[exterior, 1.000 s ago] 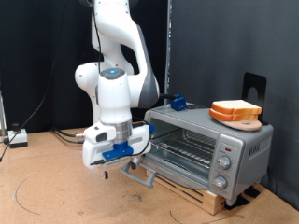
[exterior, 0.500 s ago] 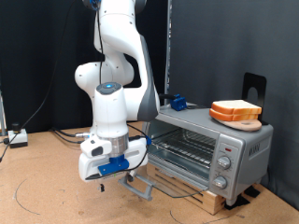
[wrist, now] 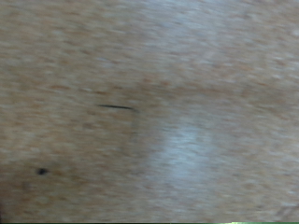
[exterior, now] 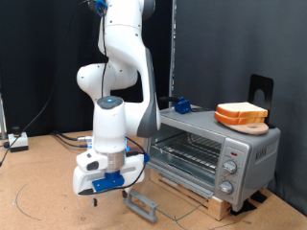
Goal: Make a piece of toast with the oven
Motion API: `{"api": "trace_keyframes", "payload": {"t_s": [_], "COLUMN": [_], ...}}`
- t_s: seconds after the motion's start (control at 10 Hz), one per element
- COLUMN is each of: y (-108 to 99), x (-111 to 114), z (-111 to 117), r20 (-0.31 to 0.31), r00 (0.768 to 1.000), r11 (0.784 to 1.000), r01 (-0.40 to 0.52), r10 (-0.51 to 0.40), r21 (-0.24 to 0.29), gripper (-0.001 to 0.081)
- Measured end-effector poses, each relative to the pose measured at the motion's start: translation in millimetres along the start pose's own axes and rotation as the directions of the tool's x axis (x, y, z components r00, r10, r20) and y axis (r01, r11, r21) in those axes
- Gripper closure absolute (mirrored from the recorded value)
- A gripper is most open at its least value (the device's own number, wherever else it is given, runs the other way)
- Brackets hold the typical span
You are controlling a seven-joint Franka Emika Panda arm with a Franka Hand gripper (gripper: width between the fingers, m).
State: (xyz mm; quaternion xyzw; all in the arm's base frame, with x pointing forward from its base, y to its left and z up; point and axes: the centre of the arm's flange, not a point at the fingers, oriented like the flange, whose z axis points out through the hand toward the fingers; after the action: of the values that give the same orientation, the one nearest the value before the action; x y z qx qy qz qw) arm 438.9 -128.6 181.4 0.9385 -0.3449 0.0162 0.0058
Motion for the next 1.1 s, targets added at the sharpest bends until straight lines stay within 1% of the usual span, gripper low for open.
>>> {"api": "trace_keyframes", "payload": {"t_s": [0.1, 0.2, 0.3, 0.4, 0.5, 0.6, 0.7, 0.8, 0.9, 1.0, 1.1], "y": [8, 16, 23, 29, 32, 32, 31, 28, 26, 25, 24], "x": [5, 10, 13, 14, 13, 13, 12, 10, 9, 8, 7], "z": [-1, -4, -11, -20, -34, -33, -33, -38, -50, -63, -77], "r20": [-0.03, -0.045, -0.045, -0.017, 0.008, 0.003, 0.018, 0.065, 0.111, 0.145, 0.16], "r00": [0.999, 0.998, 0.997, 0.996, 0.994, 0.995, 0.995, 0.991, 0.984, 0.975, 0.968], "r11": [1.0, 0.999, 0.997, 0.994, 0.989, 0.991, 0.99, 0.982, 0.965, 0.942, 0.921], "r01": [0.019, 0.045, 0.066, 0.089, 0.108, 0.101, 0.098, 0.103, 0.109, 0.119, 0.124], "r10": [-0.019, -0.044, -0.065, -0.088, -0.109, -0.102, -0.1, -0.114, -0.139, -0.171, -0.194], "r21": [0.005, 0.012, 0.028, 0.058, 0.101, 0.089, 0.106, 0.159, 0.237, 0.313, 0.369], "gripper": [0.0002, 0.0002, 0.0002, 0.0002, 0.0002, 0.0002, 0.0002, 0.0002, 0.0002, 0.0002, 0.0002]}}
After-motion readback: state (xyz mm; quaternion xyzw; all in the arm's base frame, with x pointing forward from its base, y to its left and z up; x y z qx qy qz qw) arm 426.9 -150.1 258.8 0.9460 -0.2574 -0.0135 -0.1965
